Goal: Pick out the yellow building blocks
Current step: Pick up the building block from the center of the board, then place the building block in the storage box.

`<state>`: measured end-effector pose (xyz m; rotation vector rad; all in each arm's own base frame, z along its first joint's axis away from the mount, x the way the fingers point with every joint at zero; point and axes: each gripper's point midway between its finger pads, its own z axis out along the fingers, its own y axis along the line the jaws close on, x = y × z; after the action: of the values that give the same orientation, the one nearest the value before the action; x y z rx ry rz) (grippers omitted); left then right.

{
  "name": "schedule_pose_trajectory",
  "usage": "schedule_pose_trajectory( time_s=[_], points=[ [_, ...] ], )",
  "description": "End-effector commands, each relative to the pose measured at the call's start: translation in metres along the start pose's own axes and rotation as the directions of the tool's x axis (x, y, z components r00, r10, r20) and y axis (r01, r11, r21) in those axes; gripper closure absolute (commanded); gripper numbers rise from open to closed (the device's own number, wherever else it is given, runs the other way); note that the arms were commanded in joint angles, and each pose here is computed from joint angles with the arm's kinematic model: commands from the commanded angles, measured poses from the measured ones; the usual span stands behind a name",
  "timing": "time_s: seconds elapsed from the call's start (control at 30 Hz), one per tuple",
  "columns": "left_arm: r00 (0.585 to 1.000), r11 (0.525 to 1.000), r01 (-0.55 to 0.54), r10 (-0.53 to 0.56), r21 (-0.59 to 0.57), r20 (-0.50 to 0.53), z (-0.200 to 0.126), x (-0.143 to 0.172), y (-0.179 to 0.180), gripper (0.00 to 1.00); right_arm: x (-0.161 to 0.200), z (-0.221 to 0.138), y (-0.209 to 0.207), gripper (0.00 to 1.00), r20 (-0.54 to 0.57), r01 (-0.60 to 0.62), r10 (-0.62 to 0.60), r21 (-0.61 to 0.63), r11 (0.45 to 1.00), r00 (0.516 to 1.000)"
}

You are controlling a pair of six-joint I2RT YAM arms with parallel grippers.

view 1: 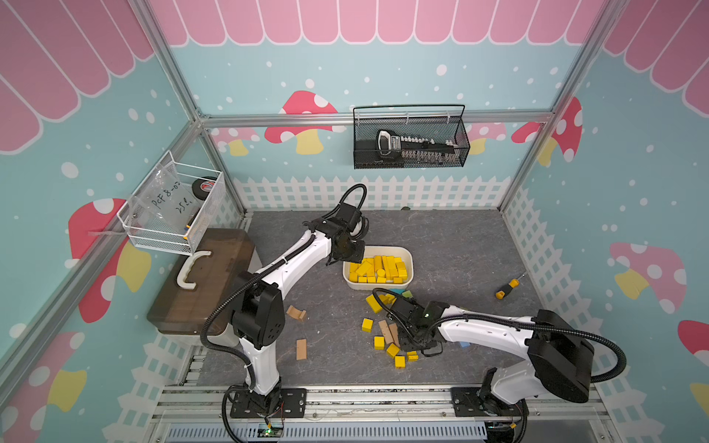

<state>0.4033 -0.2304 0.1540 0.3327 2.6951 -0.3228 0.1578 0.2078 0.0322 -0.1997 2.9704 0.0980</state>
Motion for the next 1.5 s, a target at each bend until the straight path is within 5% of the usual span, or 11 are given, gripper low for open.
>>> schedule_pose_trajectory(
  time_s=[0.0,0.7,1.13,1.47],
  points=[
    [0.999,1.000,-0.030,0.030,-0.009,0.018,-0.013,-0.001,-0.002,0.50,-0.004,-0.001,0.000,0.72,0.002,-0.012,0.012,0.011,1.000,1.000],
    [0.999,0.999,-0.036,0.036,-0.007,0.024,-0.016,-0.001,-0.004,0.50,-0.065,-0.045,0.016,0.80,0.159,0.003,0.008,-0.067,0.998,0.987],
    [0.999,0.999,-0.036,0.037,-0.016,0.036,-0.021,-0.002,-0.003,0.50,-0.170,-0.085,0.022,0.75,0.262,0.028,0.008,-0.136,0.990,0.965],
    [0.998,0.999,-0.037,0.038,-0.023,0.042,-0.023,-0.003,-0.001,0.50,-0.235,-0.071,0.045,0.75,0.268,0.049,-0.006,-0.157,0.986,0.963]
  ],
)
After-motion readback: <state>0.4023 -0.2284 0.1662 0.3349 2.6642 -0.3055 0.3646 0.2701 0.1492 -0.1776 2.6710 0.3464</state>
